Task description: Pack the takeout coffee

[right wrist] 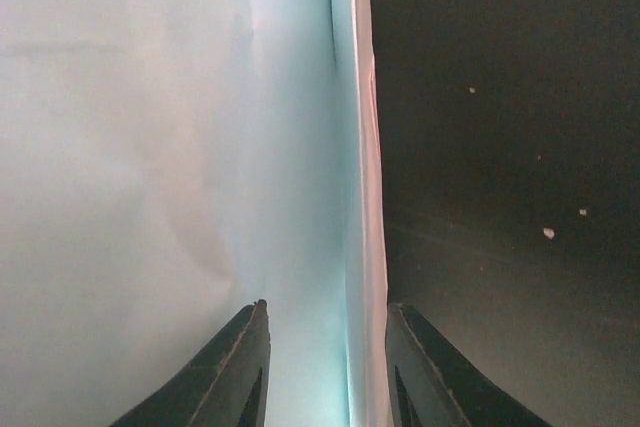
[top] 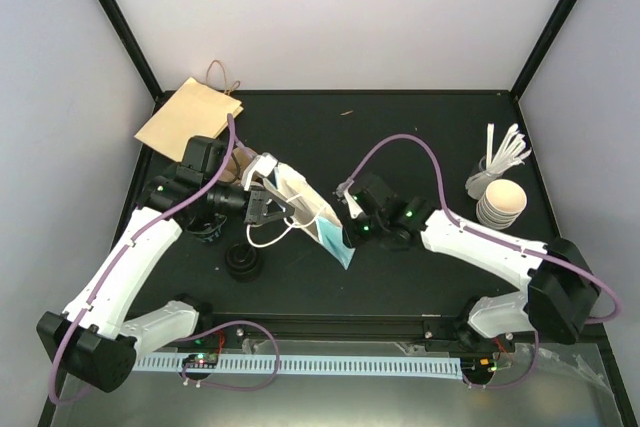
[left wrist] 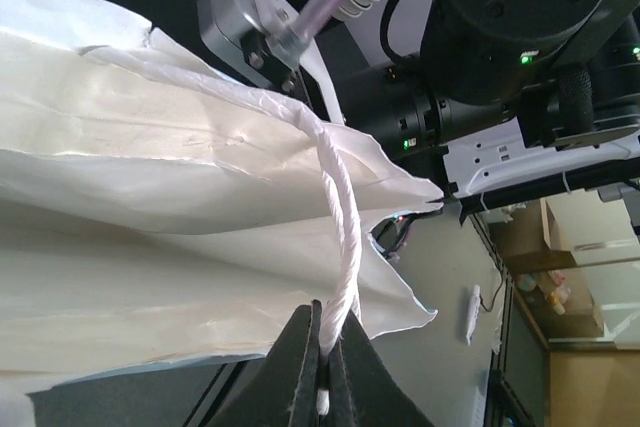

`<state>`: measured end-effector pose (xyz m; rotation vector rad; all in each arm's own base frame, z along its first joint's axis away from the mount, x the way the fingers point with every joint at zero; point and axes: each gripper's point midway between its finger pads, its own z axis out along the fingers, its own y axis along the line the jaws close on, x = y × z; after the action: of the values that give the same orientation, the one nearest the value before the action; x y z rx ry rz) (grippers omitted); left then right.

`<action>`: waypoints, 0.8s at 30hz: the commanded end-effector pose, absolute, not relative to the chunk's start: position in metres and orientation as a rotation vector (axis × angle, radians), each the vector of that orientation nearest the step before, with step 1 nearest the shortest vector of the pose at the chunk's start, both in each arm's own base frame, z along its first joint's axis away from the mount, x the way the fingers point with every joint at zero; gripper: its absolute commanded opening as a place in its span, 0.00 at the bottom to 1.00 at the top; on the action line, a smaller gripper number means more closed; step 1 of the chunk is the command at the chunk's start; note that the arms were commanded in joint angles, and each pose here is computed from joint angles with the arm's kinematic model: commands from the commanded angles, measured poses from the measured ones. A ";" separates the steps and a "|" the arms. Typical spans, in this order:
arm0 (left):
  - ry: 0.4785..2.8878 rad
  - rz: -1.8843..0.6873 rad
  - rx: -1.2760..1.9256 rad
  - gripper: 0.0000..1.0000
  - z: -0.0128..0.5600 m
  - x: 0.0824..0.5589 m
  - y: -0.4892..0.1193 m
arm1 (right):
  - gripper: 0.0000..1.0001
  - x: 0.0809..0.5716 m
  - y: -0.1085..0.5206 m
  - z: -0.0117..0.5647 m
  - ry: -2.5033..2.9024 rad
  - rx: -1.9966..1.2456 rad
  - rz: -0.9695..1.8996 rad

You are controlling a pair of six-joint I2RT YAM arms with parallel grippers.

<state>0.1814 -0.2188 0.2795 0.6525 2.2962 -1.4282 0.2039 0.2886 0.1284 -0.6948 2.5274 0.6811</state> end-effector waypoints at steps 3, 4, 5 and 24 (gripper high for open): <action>2.246 -1.405 0.699 0.02 0.295 0.175 -0.217 | 0.33 0.216 0.300 0.127 2.553 -0.729 0.624; 2.248 -1.406 0.698 0.02 0.295 0.175 -0.218 | 0.33 0.217 0.301 0.127 2.555 -0.731 0.619; 2.248 -1.405 0.698 0.02 0.295 0.175 -0.217 | 0.32 0.218 0.302 0.126 2.556 -0.735 0.616; 2.256 -1.398 0.698 0.02 0.293 0.174 -0.216 | 0.01 0.226 0.303 0.126 2.559 -0.731 0.573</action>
<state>0.1785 -0.2173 0.2797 0.6652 2.2925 -1.4171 0.2214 0.3017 0.1160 -0.7414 2.5890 0.5772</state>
